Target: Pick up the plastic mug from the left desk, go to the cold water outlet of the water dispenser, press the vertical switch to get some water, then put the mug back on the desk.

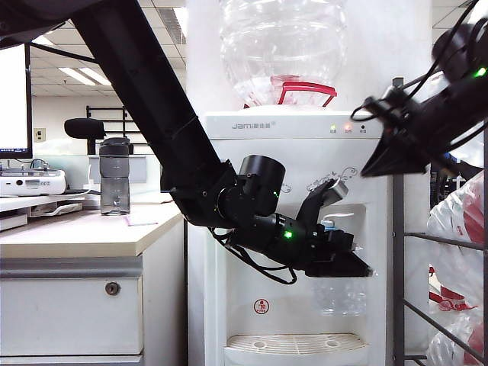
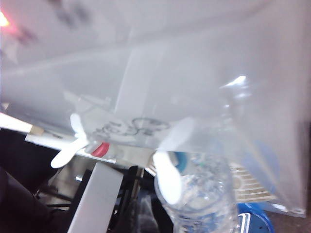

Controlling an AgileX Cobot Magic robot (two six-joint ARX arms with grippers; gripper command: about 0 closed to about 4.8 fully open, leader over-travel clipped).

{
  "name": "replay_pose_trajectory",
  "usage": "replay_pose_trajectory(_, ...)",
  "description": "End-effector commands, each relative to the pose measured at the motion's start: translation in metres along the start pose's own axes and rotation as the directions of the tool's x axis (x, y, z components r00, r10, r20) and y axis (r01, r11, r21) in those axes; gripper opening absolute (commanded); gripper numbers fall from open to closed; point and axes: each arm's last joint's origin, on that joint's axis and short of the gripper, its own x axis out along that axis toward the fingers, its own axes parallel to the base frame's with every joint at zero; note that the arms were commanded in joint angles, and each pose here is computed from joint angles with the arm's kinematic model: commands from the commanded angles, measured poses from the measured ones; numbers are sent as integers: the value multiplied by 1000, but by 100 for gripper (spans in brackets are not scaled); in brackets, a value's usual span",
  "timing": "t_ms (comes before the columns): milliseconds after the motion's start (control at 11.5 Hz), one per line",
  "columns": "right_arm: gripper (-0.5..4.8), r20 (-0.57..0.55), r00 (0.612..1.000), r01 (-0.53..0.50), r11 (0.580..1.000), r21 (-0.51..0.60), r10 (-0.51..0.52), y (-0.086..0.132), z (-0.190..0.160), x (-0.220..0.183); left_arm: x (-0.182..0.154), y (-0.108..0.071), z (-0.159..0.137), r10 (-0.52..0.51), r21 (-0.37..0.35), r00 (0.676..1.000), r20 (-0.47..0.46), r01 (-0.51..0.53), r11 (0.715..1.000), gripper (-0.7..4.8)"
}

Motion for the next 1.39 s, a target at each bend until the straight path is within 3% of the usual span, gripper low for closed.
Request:
replay_pose_trajectory(87,-6,42,999,0,1000,-11,0,2,10,-16,-2,-2,12,-36,19,998,50,35,999,-6)
replay_pose_trajectory(1391,-6,87,996,33,999,8,-34,-9,20,-39,-3,-5,12,-82,4,996,18,82,997,-6)
